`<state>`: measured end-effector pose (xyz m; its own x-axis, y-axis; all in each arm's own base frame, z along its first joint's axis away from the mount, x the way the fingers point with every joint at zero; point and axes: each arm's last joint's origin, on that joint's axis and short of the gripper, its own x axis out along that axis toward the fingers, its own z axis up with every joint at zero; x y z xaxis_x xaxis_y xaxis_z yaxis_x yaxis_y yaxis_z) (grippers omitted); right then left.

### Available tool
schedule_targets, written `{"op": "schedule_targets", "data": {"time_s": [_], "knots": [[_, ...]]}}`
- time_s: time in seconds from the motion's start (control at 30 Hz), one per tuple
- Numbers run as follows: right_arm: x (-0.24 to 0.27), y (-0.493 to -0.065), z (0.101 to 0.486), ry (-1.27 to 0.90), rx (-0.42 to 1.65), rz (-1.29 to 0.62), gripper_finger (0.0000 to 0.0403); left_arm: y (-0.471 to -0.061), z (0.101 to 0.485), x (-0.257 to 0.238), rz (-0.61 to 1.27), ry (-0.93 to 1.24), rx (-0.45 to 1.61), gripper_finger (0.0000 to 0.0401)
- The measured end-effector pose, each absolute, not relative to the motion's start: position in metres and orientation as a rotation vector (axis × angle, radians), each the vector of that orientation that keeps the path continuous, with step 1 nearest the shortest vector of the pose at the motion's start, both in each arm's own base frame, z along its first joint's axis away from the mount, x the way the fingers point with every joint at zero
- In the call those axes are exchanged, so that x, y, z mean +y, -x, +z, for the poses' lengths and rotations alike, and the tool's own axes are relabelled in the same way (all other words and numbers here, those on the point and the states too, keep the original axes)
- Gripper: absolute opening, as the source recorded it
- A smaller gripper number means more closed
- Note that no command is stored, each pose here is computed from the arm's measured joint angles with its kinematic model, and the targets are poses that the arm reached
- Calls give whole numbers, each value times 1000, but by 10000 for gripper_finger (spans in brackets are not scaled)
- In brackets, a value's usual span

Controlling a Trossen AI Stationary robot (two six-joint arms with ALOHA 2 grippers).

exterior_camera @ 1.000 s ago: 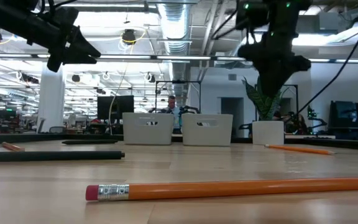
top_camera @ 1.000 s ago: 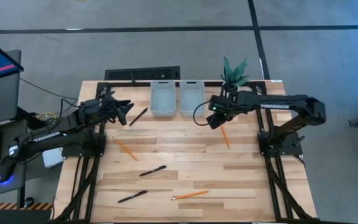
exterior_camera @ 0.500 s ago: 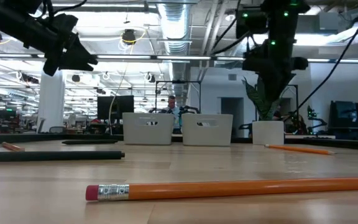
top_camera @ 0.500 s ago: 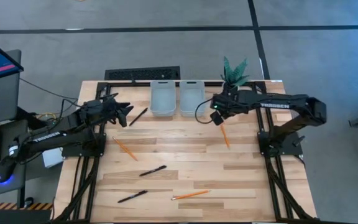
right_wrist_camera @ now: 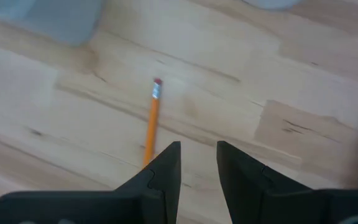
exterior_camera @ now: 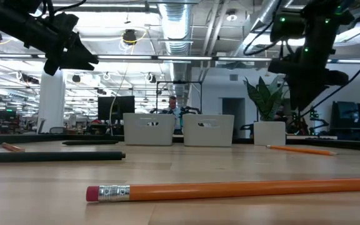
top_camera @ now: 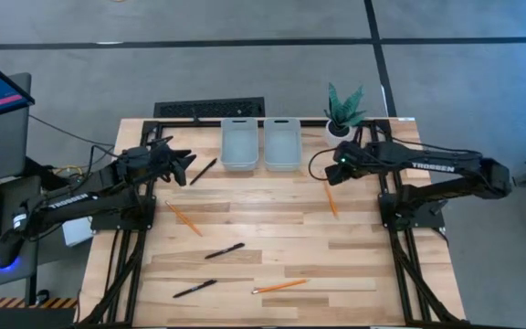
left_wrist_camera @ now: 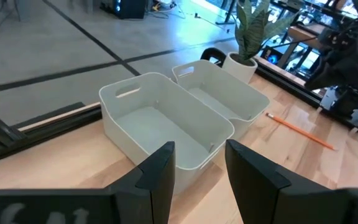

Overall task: Sort pens & pencils
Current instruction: Put the top right orange pencil into the right gray bin

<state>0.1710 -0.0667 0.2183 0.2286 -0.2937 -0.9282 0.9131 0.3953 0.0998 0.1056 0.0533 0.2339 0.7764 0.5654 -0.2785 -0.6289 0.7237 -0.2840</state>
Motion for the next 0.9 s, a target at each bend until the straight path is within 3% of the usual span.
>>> {"op": "schedule_targets", "data": {"time_s": [0.47,0.9], "knots": [[-64,-185,215,-751,977,-855,239,-106,234,53,663,378,177,132],[-68,-215,183,-747,1048,-853,244,-105,233,53,664,380,185,132]]}}
